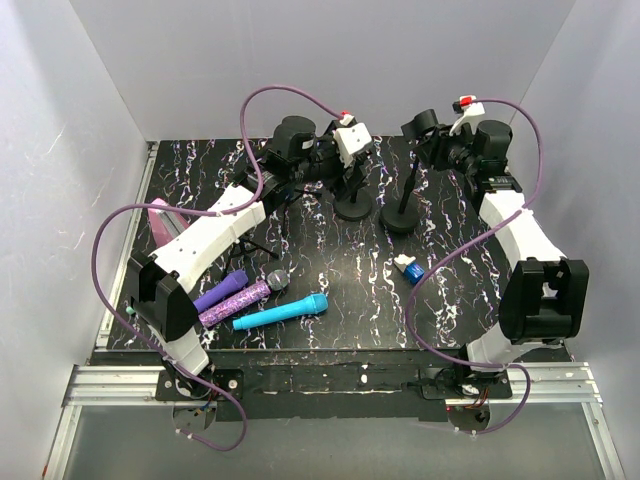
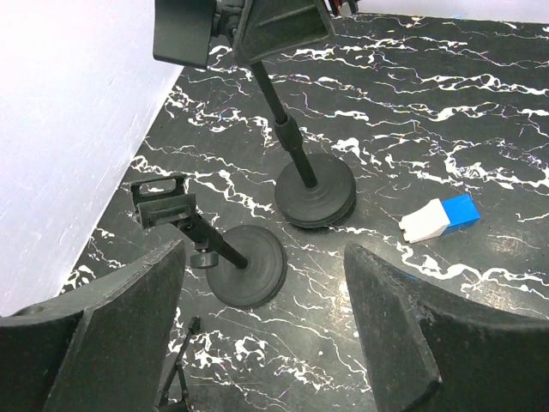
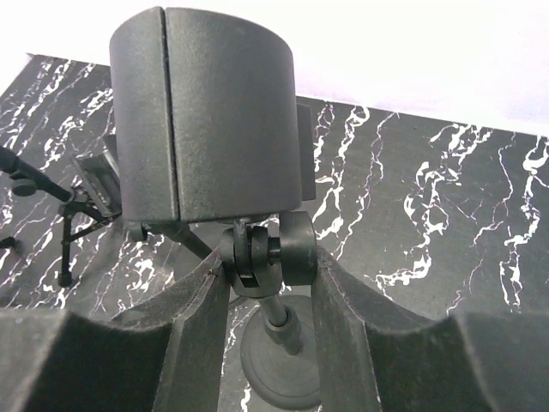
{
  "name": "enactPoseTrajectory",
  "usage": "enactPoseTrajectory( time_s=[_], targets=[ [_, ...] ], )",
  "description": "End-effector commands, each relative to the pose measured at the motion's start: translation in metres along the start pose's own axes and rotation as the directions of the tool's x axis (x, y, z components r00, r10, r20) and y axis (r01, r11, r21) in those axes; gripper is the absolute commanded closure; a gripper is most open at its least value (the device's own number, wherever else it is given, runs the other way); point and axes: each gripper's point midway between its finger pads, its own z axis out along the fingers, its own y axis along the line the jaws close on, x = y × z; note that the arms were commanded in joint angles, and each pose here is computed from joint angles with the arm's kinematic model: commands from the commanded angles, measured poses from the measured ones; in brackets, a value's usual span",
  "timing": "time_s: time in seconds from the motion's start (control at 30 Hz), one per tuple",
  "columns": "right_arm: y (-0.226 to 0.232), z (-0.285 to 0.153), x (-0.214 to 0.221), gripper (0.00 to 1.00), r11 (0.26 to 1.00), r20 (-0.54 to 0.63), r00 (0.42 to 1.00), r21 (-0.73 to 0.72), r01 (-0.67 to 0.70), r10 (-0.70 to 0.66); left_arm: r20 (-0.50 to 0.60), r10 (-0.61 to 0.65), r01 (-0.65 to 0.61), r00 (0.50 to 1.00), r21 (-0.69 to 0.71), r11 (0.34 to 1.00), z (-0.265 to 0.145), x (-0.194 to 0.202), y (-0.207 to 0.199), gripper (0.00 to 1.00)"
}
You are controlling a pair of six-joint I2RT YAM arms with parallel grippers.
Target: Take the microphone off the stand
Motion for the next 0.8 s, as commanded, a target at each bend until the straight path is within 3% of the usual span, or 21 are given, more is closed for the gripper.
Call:
enactPoseTrajectory(
  time_s=[0.0, 0.13, 0.33, 0.63, 0.77],
  targets=[
    [-0.001, 0.000, -0.052, 0.99, 0.998, 0.148, 0.987, 0.022, 0.057, -0.059, 0.063, 0.031, -0.028, 0.998, -0.052, 0.998, -0.019, -0.034, 0.009, 0.26],
    [-0.006, -0.001, -0.041, 0.99, 0.998, 0.116, 0.992, 0.043, 0.042, -0.047, 0.059, 0.033, -0.029, 0.998, -0.055, 0.998, -0.021, -0.033, 0.009, 0.25],
    [-0.003, -0.010, -0.039, 0.59, 0.998, 0.090, 0.995, 0.043, 0.038, -0.041, 0.060, 0.023, -0.020, 0.998, -0.052, 0.998, -0.021, -0.030, 0.007, 0.25],
    [0.006, -0.027, -0.040, 0.30, 0.999, 0.058, 0.998, 0.033, 0.032, -0.034, 0.061, 0.017, -0.014, 0.998, -0.052, 0.999, -0.020, -0.026, 0.005, 0.26],
    [0.015, -0.041, -0.040, 0.22, 0.999, 0.011, 0.999, 0.013, 0.047, -0.047, 0.062, 0.020, -0.016, 0.998, -0.051, 0.999, -0.022, -0.026, 0.004, 0.25]
  ],
)
